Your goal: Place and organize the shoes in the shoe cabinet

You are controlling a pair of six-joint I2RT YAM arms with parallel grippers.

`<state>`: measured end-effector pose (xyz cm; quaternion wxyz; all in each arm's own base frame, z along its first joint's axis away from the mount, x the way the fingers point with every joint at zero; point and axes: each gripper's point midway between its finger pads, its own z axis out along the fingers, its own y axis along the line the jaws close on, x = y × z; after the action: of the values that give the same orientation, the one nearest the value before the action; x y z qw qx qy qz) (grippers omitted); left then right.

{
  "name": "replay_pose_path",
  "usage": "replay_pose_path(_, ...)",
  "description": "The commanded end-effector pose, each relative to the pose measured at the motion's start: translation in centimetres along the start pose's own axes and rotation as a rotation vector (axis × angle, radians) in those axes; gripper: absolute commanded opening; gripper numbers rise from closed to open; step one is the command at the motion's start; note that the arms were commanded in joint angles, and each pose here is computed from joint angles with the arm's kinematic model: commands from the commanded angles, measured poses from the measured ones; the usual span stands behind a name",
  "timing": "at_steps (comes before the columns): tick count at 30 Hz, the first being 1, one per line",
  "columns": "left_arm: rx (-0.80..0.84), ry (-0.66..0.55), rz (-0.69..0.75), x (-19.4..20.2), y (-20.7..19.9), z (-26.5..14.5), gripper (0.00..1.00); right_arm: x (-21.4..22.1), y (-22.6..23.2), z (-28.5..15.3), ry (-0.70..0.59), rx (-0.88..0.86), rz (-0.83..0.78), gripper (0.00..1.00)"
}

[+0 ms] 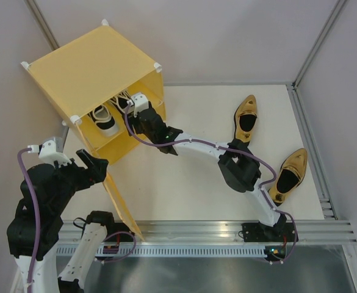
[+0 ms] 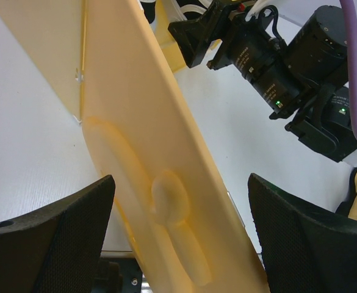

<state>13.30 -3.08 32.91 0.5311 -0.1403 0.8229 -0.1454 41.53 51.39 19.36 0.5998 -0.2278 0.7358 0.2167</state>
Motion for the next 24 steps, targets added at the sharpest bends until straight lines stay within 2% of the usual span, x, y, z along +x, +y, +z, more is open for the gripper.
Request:
replay_pose_path(1,-0.025,0.028,0.018,0.7,0.6,0.1,0.92,-5.2,0.8,0.6,-0.150,-0.009,0.071,0.19)
replay_pose_path(4,-0.024,0.027,0.019,0.7,0.6,0.1,0.92,-5.4,1.0,0.7,-0.152,-0.018,0.075,0.37)
replay_pose_path(6,-0.023,0.029,0.020,0.7,0.6,0.1,0.92,-5.5,1.1,0.7,-0.150,-0.024,0.079,0.42)
replay_pose_path(10,-0.020,0.028,0.019,0.7,0.5,0.0,0.92,-5.2,1.7,0.6,-0.132,-0.054,0.075,0.64)
replay_pose_path(13,-0.017,0.023,0.019,0.7,0.5,-0.1,0.92,-5.4,1.8,-0.1,-0.124,-0.070,0.070,0.77)
replay_pose_path(19,-0.014,0.019,0.014,0.6,0.4,-0.2,0.92,-6.3,2.2,-2.1,-0.127,-0.115,0.063,0.96)
replay_pose_path(24,-0.013,0.017,0.011,0.5,0.4,-0.3,0.92,-6.9,2.1,-3.5,-0.131,-0.126,0.062,0.98)
